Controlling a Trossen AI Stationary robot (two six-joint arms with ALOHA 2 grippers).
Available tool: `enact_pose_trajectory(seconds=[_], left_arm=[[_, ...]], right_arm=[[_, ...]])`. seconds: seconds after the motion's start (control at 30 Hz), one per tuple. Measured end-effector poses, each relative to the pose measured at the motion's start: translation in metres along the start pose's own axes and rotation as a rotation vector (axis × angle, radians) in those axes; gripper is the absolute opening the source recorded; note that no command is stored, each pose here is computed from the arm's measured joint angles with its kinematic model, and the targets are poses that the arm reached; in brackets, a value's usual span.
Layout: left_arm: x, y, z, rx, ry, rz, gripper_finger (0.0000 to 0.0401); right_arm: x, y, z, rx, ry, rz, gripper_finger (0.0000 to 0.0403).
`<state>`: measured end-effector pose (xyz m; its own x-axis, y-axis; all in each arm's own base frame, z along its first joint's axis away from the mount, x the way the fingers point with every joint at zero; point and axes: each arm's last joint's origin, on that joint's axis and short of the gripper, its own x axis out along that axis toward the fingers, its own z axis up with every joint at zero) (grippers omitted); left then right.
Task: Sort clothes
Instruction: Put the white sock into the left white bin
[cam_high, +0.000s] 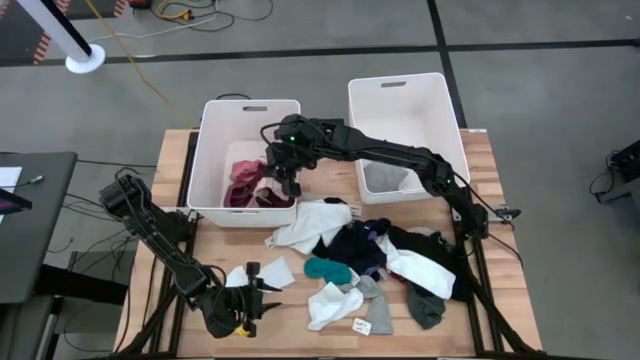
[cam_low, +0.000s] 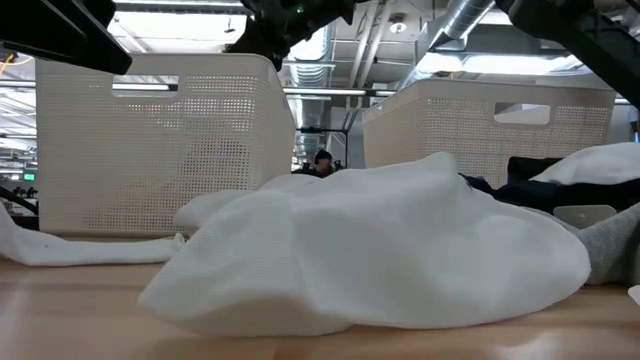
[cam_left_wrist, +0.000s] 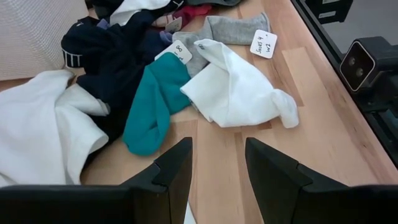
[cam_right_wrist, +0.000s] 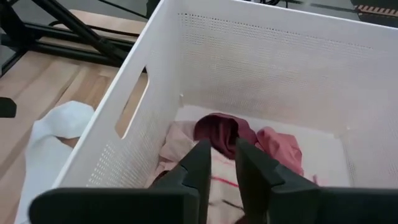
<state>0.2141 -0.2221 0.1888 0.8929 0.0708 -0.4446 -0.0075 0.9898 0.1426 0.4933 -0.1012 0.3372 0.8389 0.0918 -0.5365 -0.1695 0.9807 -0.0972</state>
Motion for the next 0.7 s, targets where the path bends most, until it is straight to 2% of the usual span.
enact_pose_trajectory(seconds=[0.47, 0.7], left_arm=[[0.000, 0.000, 0.000, 0.010, 0.000, 0.002, 0.0144], [0.000, 0.000, 0.001, 0.031, -0.005, 0.001, 0.0144]], right_arm=[[-0.001, 0.003, 0.001, 0.010, 0.007, 0.006, 0.0150], [-0.020, 0.015, 0.012, -0.005, 0.024, 0.026, 0.0166]])
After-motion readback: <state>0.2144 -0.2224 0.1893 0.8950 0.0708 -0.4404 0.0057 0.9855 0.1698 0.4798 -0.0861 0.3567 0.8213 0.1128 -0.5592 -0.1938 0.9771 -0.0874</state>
